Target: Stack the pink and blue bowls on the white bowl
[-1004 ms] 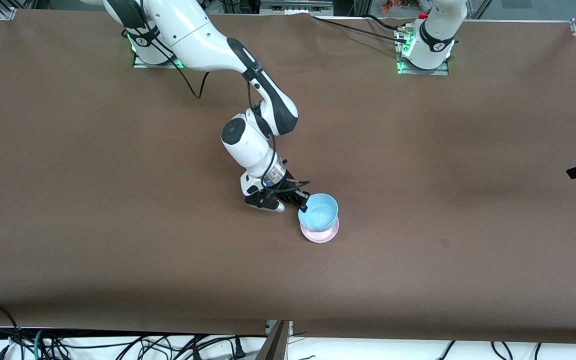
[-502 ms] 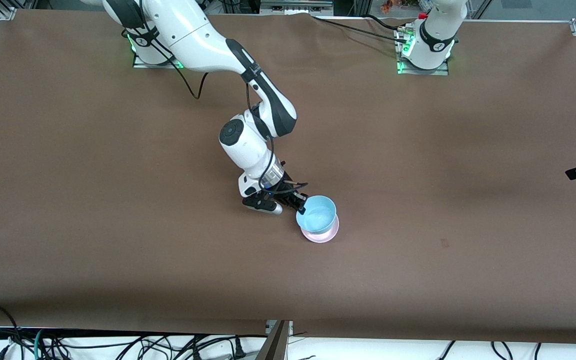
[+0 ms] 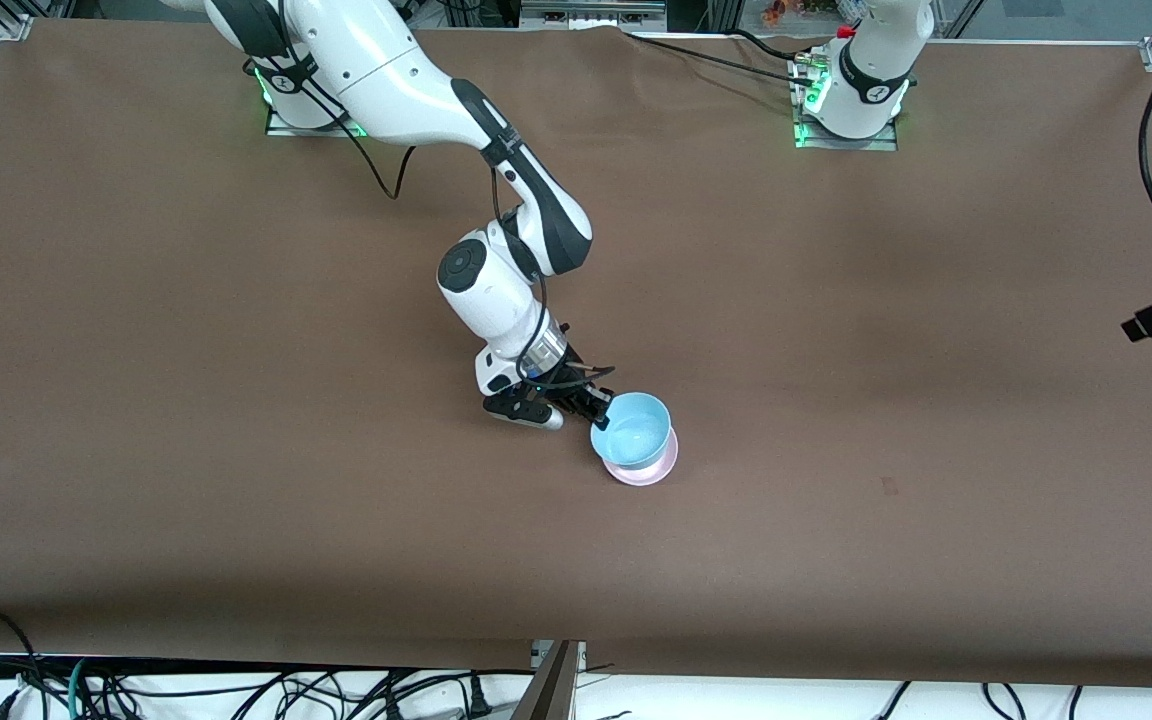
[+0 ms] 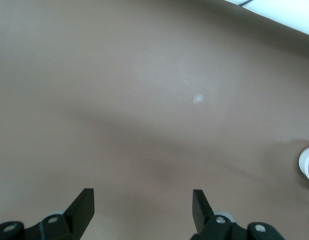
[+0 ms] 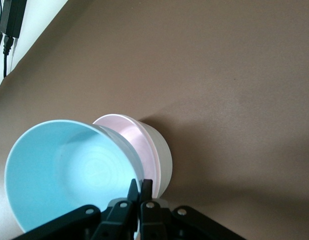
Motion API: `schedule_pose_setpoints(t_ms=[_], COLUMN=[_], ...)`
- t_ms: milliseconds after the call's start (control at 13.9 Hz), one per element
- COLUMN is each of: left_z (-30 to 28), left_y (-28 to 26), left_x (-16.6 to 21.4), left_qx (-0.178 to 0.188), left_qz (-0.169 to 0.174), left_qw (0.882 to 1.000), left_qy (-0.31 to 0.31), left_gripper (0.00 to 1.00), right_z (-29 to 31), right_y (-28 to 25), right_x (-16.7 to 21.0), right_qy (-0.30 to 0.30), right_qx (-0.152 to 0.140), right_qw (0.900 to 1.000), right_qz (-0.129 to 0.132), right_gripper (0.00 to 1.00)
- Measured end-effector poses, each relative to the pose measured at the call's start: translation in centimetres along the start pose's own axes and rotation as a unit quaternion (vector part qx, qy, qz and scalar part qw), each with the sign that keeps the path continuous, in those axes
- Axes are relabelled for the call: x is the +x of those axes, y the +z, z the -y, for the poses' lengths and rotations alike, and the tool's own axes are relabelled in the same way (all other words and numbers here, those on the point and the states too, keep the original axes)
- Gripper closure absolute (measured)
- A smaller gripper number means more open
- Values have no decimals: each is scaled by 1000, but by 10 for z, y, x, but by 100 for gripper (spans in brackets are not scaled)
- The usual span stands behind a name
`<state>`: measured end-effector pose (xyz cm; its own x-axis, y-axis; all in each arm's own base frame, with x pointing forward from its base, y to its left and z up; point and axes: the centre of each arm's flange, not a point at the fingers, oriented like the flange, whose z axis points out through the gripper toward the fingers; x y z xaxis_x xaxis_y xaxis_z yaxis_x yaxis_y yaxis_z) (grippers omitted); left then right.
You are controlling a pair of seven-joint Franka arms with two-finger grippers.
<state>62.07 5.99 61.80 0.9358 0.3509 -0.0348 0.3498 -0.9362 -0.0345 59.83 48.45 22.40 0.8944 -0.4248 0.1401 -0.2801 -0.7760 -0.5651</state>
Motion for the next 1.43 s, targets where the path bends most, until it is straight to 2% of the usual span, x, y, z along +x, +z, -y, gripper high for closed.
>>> schedule_pose_setpoints(t_ms=[72, 143, 287, 502, 574, 645, 1004, 1076, 1147, 1219, 1291, 1434], left_z=[-9, -15, -24, -11, -8, -10, -23, -22, -23, -26, -30, -36], left_y=[-5, -11, -23, -34, -34, -31, -1, 2, 6, 12, 17, 22], left_x=[-7, -14, -29, -42, -46, -48, -53, -53, -53, -53, -53, -55], left_qx=[8, 17, 18, -16, -22, -23, -24, -23, -22, -22, -22, -21], left_qz=[-1, -3, -3, 5, 8, 8, -3, -1, 1, 1, 2, 4], left_qw=[1000, 1000, 1000, 1000, 1000, 1000, 1000, 1000, 1000, 1000, 1000, 1000], left_qy=[4, 6, 9, -5, -8, -7, 0, -1, -1, 1, 4, 10], left_gripper=[9, 1, 0, 0, 0, 0, 0, 0, 0, 0, 0, 0], right_z=[-1, -1, -3, -3, -3, -3, -1, 0, 3, 6, 8, 9], right_y=[1, 2, 3, 3, 3, 3, 3, 3, 0, -6, -16, -48], right_x=[0, 0, -1, -1, 0, 0, 0, -1, 1, 9, 21, 48], right_qy=[0, 0, 0, 0, 0, 0, 0, -1, -4, -8, -17, -60], right_qx=[-1, -1, -3, -3, -3, -3, -2, -6, -14, -28, -48, -105], right_qw=[1000, 1000, 1000, 1000, 1000, 1000, 1000, 1000, 1000, 999, 998, 990], right_qz=[0, 0, 1, 1, 1, 1, 2, 9, 21, 33, 47, 77], right_gripper=[98, 98, 98, 97, 94, 86, 37, 22, 13, 4, 0, 0])
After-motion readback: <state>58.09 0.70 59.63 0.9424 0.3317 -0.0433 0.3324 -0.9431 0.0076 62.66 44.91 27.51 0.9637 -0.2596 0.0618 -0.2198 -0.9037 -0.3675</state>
